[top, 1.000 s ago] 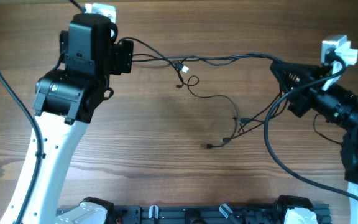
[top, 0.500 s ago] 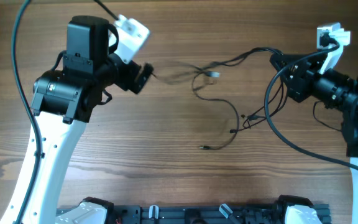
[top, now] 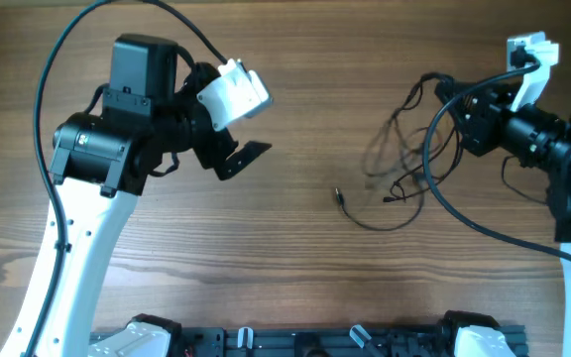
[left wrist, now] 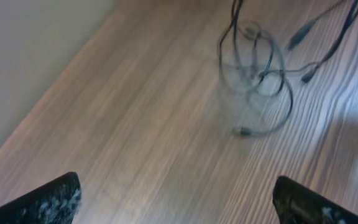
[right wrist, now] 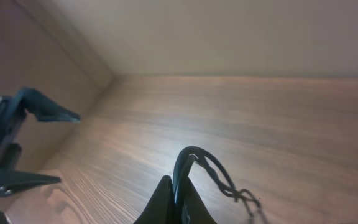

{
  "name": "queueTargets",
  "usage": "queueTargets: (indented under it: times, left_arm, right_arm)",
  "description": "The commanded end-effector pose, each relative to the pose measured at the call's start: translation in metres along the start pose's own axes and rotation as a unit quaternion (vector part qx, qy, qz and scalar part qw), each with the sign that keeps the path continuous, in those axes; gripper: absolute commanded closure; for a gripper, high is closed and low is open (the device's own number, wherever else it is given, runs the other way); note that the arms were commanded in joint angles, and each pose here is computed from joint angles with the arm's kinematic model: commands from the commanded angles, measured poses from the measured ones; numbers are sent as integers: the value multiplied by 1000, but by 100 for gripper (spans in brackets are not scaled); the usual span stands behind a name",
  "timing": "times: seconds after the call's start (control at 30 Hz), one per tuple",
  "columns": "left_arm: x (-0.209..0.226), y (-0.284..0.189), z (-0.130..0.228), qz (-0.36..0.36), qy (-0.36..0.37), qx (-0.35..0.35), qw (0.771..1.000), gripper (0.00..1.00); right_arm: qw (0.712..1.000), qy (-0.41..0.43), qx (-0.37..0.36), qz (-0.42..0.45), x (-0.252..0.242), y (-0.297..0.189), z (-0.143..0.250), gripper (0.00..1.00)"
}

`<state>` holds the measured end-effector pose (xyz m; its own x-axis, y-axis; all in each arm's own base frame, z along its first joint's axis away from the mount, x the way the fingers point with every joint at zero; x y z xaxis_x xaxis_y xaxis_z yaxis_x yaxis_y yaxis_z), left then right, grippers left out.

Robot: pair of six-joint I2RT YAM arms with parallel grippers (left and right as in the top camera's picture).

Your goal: Untangle cables

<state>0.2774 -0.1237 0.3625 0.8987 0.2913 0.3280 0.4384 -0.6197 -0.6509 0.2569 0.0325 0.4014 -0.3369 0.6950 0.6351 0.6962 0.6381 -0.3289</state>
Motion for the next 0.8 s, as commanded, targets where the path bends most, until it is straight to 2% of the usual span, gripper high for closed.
queueTargets:
  times: [0.0,0.13,0.27,0.67,0.77]
  left_arm:
    - [-1,-3,-17,32,-49,-74,996,0]
    - [-1,-4,-26,52,-85,-113,989,0]
    - [0,-5,-27,57,-123,-114,984,0]
    - [-4,-6,-31,78,-136,-130,979,0]
    - [-3,-6,-31,79,-161,-130,975,0]
  right_arm:
    - [997,-42,-8,-58,29,-14,-13,96]
    - [995,-61,-13,-73,47,-25,-19,96]
    - [991,-83,-16,-108,65,-36,-24,96]
    - [981,-121,-59,-142,95,-53,-46,96]
    - [976,-128,-66,-166,101,-54,-52,96]
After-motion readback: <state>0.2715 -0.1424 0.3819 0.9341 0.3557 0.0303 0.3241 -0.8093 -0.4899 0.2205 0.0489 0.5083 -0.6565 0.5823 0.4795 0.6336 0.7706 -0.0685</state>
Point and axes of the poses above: each gripper's point midway between its finger pads, its own y axis out along the fingers, its own x axis along the line the jaws close on, z = x × y, the point moved 8 cm from there along -y, back along the fingers, and after that the axes turned 15 degrees about y, right-handed, at the moved point
